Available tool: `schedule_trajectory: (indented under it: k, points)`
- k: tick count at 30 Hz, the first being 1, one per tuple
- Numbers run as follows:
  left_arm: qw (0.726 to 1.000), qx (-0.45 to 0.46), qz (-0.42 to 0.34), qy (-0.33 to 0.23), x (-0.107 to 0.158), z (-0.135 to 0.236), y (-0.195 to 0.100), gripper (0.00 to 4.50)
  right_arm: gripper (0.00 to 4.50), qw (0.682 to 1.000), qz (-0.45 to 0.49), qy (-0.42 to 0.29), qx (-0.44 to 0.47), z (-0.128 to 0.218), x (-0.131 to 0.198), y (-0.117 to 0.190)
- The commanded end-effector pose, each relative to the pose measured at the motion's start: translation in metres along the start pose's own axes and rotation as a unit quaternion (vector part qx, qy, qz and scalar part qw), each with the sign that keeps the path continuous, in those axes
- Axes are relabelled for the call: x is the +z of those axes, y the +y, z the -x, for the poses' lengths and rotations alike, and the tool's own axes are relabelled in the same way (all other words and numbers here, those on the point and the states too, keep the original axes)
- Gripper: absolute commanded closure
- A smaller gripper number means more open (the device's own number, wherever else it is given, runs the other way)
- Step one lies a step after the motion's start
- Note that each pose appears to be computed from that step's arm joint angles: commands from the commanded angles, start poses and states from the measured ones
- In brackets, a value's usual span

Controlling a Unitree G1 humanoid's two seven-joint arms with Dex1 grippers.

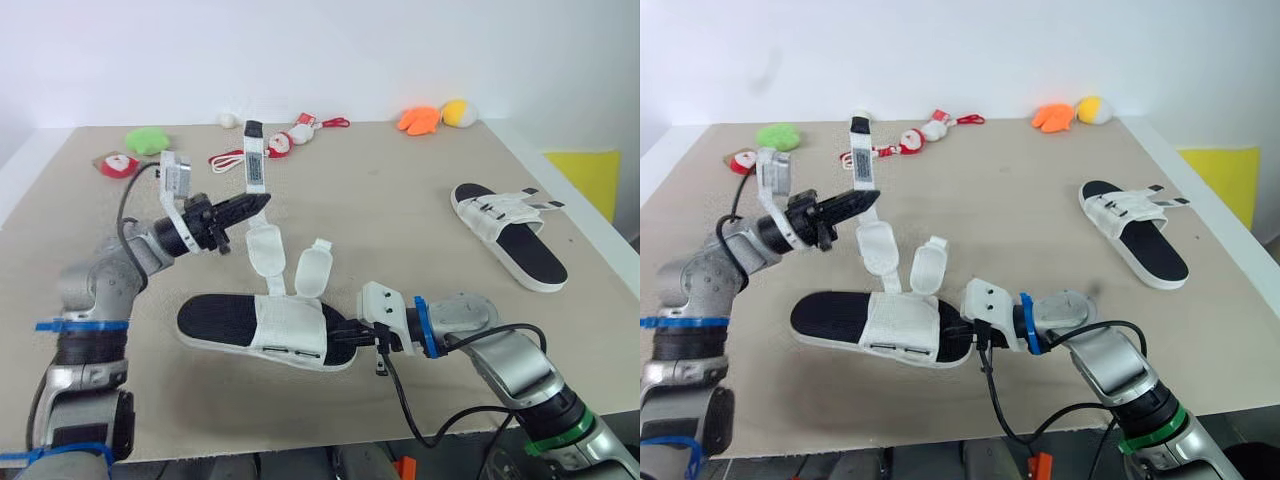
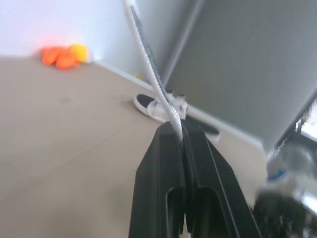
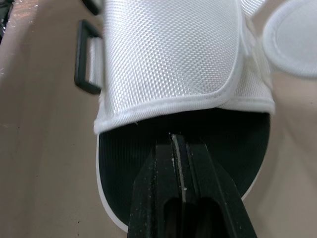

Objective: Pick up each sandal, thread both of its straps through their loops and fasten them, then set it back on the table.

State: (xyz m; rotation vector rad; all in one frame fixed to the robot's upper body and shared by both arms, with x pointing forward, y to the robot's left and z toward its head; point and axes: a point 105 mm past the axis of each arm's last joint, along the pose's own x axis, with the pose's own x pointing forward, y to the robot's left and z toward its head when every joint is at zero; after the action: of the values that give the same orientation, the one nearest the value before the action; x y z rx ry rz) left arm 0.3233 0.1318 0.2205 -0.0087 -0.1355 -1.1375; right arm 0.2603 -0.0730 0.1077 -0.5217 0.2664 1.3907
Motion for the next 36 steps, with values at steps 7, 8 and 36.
schedule_trajectory:
  k: [7,8,36]
  points:
    - [0.876,-0.156,-0.454,0.045,-0.033,0.017,-0.063,4.45,4.50,0.999,-0.018,0.030,0.019,-0.006,-0.016,0.005]
    - [0.859,-0.160,-0.486,0.027,-0.031,0.019,-0.064,4.45,4.50,0.999,-0.018,0.030,0.020,-0.006,-0.015,0.005]
    - [0.705,-0.216,-0.670,-0.086,-0.047,0.062,-0.090,0.87,4.50,0.999,-0.018,0.030,0.026,-0.007,-0.015,0.009]
